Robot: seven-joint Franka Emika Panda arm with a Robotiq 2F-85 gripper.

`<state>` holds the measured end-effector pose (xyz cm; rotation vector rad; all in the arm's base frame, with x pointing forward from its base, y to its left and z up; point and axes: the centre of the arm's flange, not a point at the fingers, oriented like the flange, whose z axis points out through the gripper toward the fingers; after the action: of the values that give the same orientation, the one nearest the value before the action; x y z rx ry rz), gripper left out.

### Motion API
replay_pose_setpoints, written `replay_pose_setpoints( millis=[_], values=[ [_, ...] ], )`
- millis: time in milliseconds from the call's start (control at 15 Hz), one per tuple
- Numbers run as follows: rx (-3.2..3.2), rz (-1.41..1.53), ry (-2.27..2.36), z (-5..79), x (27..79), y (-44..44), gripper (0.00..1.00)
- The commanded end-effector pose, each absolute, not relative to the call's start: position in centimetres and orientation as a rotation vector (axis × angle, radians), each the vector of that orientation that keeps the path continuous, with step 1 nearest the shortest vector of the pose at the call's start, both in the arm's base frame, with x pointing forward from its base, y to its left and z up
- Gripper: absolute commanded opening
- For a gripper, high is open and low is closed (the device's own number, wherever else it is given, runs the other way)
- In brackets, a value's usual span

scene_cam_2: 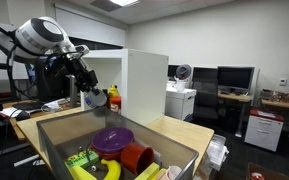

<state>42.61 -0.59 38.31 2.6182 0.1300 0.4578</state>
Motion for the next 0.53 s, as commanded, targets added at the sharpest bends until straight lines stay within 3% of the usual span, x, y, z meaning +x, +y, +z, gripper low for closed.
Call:
replay_pose_setpoints(
  millis=[0,467],
  values=[
    [2.700,0.394,0.167,38.78,41.95,-0.10,0.12],
    [2.956,0.242,0.166,38.91,41.05,0.48,0.12]
  ],
)
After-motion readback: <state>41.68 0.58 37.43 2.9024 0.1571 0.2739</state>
